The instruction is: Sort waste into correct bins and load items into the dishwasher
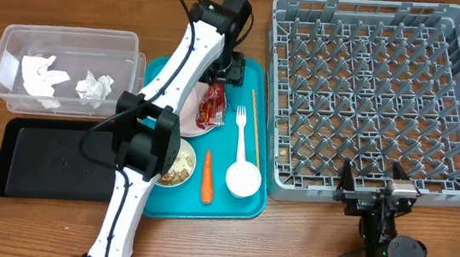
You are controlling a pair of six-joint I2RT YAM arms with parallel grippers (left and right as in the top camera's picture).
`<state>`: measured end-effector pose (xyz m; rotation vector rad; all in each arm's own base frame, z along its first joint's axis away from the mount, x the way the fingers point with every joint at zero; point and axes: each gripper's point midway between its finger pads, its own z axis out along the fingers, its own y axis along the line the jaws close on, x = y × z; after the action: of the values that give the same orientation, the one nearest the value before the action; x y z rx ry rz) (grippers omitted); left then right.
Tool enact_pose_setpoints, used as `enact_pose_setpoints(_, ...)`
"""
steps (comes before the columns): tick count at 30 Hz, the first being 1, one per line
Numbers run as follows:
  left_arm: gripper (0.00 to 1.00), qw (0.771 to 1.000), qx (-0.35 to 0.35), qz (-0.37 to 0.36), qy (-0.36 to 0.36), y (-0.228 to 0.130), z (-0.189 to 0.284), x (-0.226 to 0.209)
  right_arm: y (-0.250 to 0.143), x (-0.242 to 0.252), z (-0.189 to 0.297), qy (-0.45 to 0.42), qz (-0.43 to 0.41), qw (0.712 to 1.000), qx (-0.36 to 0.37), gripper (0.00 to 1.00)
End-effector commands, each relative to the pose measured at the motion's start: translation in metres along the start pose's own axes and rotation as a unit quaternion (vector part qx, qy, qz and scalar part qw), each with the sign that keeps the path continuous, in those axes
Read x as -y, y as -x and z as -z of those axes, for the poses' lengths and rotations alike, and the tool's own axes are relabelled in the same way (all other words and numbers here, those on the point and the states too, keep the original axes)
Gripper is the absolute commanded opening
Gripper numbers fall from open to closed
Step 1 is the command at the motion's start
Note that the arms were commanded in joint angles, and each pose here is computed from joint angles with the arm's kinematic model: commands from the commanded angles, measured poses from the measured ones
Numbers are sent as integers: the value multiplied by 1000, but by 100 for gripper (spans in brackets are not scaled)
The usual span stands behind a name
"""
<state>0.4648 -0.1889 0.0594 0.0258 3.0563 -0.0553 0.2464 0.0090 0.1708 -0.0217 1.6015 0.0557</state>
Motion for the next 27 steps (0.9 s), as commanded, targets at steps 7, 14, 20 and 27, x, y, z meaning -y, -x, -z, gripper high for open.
enact_pose_setpoints(7, 65, 1000, -11, 14, 19, -5, -16, -6, -1, 0, 0, 0, 1, 1000, 4, 100)
enact_pose_setpoints(14, 65, 999, -14, 18, 25, -7, -28, -9, -1, 0, 0, 0, 1, 1000, 4, 100)
enact_pose_setpoints(20, 59, 999, -14, 27, 26, -9, -38, -9, -1, 0, 0, 0, 0, 1000, 4, 100)
enact_pose_setpoints(27, 34, 999, -12, 27, 25, -6, -37, -12, -1, 0, 0, 0, 0, 1000, 4, 100)
